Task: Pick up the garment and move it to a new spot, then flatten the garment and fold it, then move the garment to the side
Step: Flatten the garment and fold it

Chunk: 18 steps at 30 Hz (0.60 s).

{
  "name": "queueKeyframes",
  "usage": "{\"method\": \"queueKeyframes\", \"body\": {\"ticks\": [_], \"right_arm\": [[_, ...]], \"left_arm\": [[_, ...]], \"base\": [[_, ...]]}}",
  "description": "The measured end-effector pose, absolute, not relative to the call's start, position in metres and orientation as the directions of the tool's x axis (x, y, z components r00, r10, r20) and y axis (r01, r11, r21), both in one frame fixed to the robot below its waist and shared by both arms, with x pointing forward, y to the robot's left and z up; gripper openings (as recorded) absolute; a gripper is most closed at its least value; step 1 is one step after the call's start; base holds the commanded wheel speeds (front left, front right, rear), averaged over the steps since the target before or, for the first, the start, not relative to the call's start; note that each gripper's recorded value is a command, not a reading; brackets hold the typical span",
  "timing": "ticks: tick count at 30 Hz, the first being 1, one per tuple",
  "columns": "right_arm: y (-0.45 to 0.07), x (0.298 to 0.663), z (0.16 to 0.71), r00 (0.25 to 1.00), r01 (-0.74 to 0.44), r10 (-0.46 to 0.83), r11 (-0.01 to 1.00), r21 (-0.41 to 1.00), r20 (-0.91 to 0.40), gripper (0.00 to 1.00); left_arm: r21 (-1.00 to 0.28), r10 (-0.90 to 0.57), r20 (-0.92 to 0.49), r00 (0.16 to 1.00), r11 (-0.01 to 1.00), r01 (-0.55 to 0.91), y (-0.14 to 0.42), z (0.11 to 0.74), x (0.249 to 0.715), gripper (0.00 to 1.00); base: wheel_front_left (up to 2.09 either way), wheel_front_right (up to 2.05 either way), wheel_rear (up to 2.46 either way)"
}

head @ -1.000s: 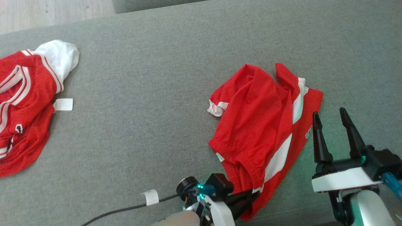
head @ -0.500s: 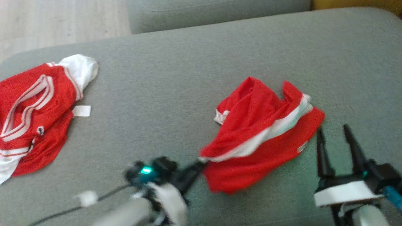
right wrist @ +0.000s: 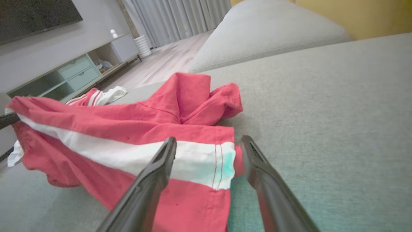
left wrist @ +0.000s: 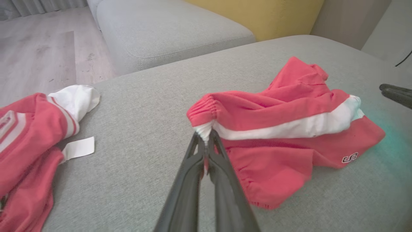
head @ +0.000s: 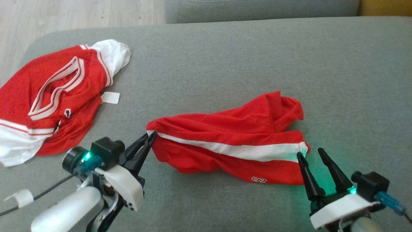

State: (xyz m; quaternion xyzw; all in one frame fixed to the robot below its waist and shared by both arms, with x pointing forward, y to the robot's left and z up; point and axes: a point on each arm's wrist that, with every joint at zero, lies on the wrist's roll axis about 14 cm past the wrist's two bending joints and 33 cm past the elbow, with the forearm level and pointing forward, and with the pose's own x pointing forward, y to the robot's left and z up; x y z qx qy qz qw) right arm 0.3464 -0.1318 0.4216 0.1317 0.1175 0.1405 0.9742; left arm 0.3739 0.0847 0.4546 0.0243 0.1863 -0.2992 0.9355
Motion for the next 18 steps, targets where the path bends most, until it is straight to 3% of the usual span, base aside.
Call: {"method": "queueKeyframes", "body": {"ticks": [18], "right_arm": [[-0.104, 0.353, 0.387, 0.844, -0.328, 0.438, 0.877, 0.35, -0.308, 1.0]], "left_arm": [[-0.08, -0.508, -0.374, 0.776, 0.851, 0.518, 0.097, 0.447, 0.382, 0.0]], "base": [[0.0, 0.0, 0.0]]}}
